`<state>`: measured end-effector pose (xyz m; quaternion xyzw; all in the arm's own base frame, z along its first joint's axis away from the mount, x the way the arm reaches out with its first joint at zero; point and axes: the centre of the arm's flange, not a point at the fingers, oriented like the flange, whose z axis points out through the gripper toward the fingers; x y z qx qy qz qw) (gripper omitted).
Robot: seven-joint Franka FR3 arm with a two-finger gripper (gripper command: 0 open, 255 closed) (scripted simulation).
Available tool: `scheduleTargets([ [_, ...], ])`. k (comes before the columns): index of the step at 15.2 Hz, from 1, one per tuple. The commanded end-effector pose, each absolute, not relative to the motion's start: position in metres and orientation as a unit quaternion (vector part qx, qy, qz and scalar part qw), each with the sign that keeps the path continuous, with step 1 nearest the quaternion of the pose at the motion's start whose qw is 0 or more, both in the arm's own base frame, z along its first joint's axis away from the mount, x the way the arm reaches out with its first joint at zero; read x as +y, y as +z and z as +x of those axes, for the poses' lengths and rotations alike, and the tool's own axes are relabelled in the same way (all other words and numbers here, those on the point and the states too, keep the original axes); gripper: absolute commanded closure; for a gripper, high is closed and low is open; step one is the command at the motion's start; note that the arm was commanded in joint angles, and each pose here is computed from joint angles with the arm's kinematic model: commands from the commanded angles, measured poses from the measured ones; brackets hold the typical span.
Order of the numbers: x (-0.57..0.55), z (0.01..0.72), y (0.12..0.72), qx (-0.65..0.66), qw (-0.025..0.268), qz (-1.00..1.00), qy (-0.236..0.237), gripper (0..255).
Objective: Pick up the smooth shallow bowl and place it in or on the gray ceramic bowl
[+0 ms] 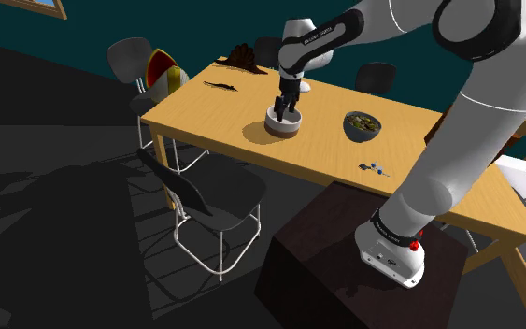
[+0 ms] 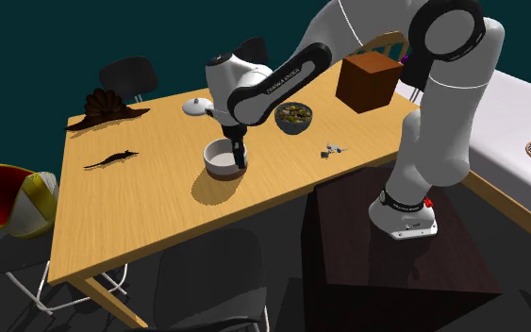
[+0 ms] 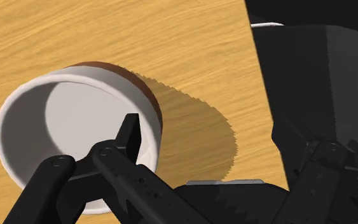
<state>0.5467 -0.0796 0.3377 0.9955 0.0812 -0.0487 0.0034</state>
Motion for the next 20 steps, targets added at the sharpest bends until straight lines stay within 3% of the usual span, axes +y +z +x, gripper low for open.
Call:
scheduleTargets([
  [1, -0.089, 0.567, 0.318, 0.082, 0.006, 0.996, -0.047, 0],
  [7, -0.112, 0.620, 0.273, 0.084, 0.013, 0.995, -0.043, 0],
  [20, -0.114, 0.617, 0.234, 0.084, 0.013, 0.995, -0.043, 0],
])
